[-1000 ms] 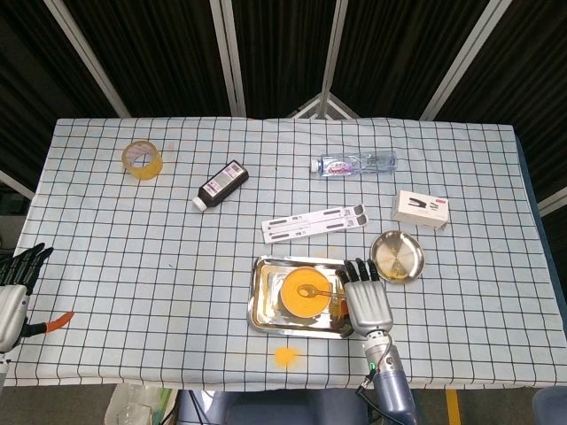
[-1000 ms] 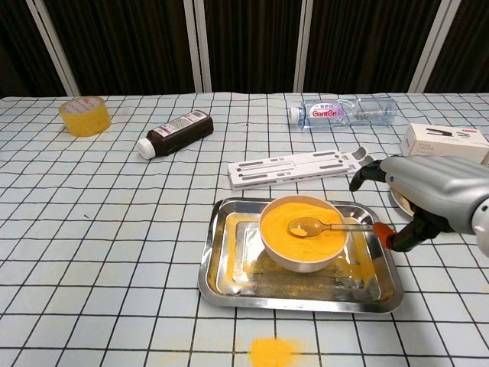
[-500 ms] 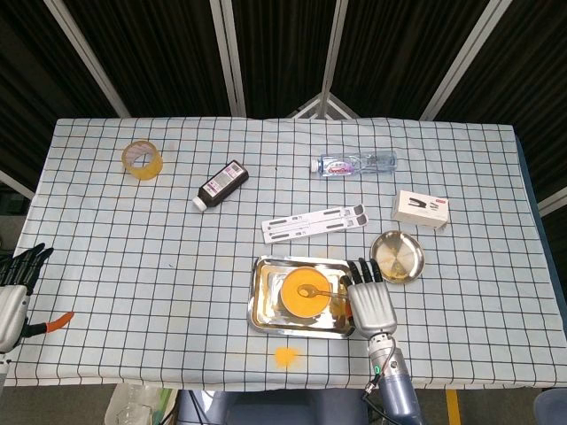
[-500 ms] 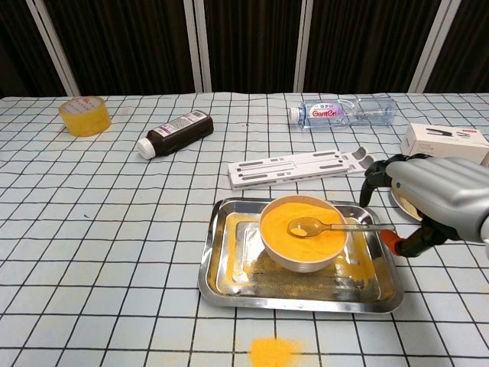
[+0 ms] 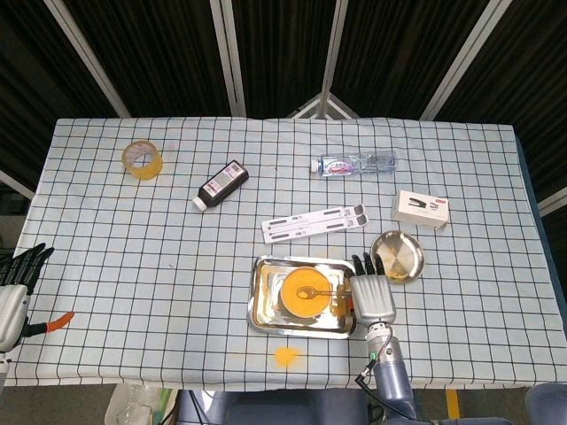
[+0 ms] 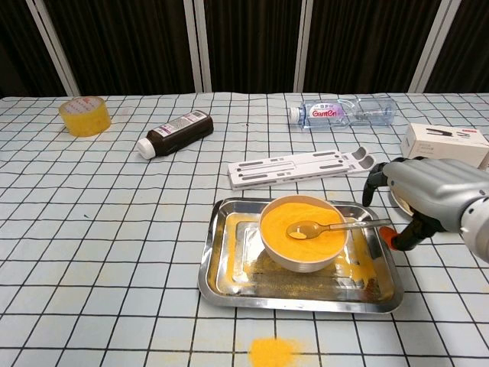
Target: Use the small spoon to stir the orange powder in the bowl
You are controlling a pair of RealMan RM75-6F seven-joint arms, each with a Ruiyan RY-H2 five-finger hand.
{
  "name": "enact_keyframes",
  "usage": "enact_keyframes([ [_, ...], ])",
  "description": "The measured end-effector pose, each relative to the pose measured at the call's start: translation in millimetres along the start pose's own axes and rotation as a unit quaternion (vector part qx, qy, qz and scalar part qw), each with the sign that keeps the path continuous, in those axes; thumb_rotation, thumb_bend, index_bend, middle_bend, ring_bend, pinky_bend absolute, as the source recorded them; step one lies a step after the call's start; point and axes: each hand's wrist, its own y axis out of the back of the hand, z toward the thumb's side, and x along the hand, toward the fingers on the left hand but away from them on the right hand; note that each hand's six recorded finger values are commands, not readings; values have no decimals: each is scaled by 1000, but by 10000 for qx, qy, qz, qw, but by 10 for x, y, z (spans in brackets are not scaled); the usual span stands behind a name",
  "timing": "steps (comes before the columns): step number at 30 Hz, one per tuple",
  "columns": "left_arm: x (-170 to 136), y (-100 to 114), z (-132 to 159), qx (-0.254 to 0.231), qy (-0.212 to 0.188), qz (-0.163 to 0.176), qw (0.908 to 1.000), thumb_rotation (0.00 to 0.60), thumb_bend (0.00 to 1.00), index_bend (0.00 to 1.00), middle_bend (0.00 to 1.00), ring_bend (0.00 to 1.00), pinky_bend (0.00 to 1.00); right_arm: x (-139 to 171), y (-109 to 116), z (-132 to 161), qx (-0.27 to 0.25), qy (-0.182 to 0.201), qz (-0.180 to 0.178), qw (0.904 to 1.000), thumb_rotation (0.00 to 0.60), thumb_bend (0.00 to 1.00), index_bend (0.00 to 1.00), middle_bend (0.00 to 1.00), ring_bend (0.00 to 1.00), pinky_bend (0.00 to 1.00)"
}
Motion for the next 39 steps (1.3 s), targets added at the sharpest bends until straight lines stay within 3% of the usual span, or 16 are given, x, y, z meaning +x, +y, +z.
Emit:
enact_keyframes([
  [14, 2, 2, -2, -35, -5, -22, 10000, 600, 0, 0, 0, 0, 0, -52, 102, 66, 50, -52, -56, 10000, 600, 491, 339, 127, 0, 0],
  [24, -1, 1, 2, -20, -1, -6, 10000, 600, 0, 0, 0, 0, 0, 77, 72, 77, 124, 248, -223, 9994, 600, 492, 339, 382, 46, 0],
  [39, 5, 1, 0, -23, 8, -3, 10000, 600, 0, 0, 0, 0, 0, 32, 20, 105, 22, 395, -392, 9984, 600, 491, 423, 413, 68, 0],
])
